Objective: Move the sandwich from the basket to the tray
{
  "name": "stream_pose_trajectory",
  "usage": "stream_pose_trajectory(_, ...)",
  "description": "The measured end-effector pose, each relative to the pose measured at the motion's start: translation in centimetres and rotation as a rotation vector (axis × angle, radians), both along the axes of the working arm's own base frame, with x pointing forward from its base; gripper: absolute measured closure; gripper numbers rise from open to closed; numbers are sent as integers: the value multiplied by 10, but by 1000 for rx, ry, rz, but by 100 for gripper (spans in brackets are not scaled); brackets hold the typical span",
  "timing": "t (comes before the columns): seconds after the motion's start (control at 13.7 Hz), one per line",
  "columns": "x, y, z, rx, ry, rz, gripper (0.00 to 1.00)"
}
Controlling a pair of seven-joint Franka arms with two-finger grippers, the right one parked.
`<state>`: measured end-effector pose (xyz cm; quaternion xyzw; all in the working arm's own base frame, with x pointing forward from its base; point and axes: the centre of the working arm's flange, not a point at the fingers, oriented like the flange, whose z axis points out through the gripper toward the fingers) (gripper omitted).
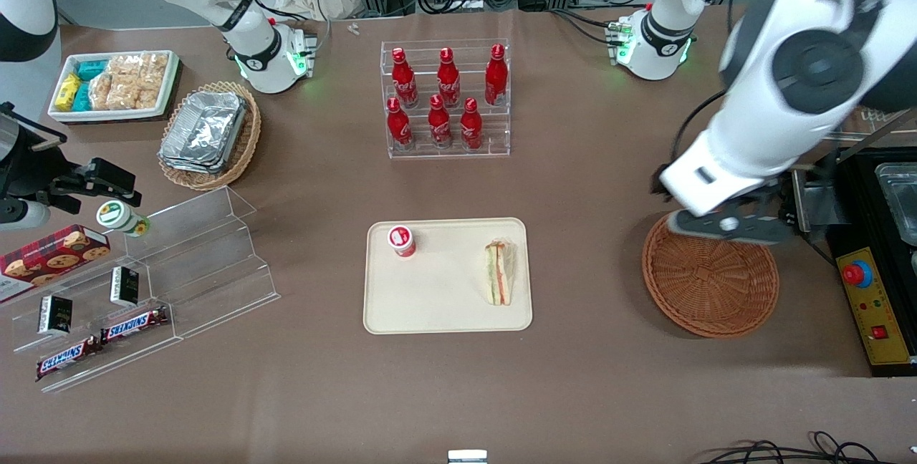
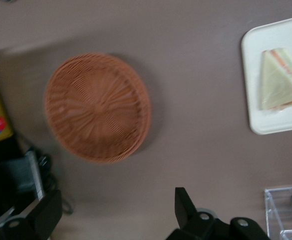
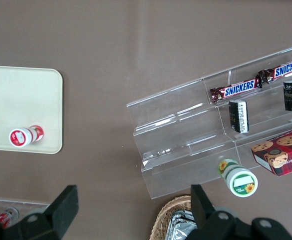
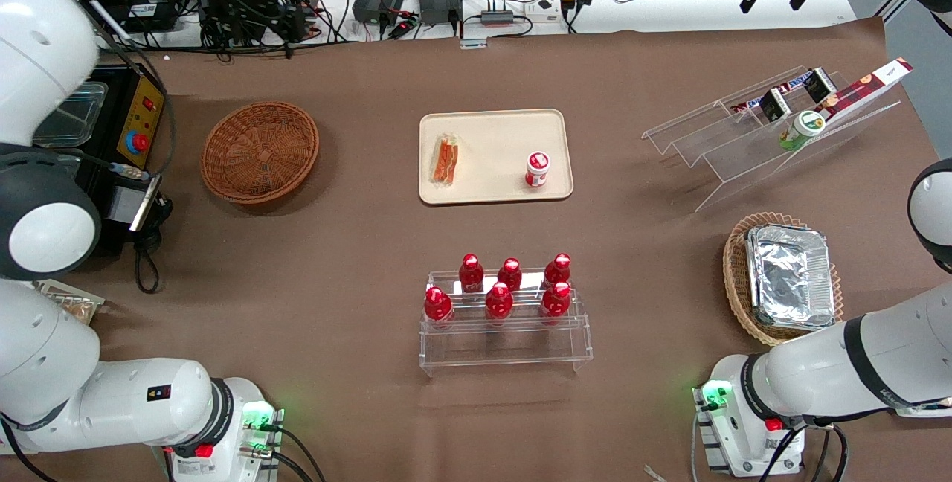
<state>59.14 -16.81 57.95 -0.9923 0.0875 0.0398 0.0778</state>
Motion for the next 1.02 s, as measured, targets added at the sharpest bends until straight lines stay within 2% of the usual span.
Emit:
stream_pose_trajectory(0.22,-2,31,13,7,-4,53,0)
stream_pose_trajectory(0.44,3,64,13,-18,8,115,0)
stream_pose_trajectory(0.8,4,98,22,-23,0,162,0)
stream_pose_trajectory(1.02,-2,143,39,-74,-1,154,0)
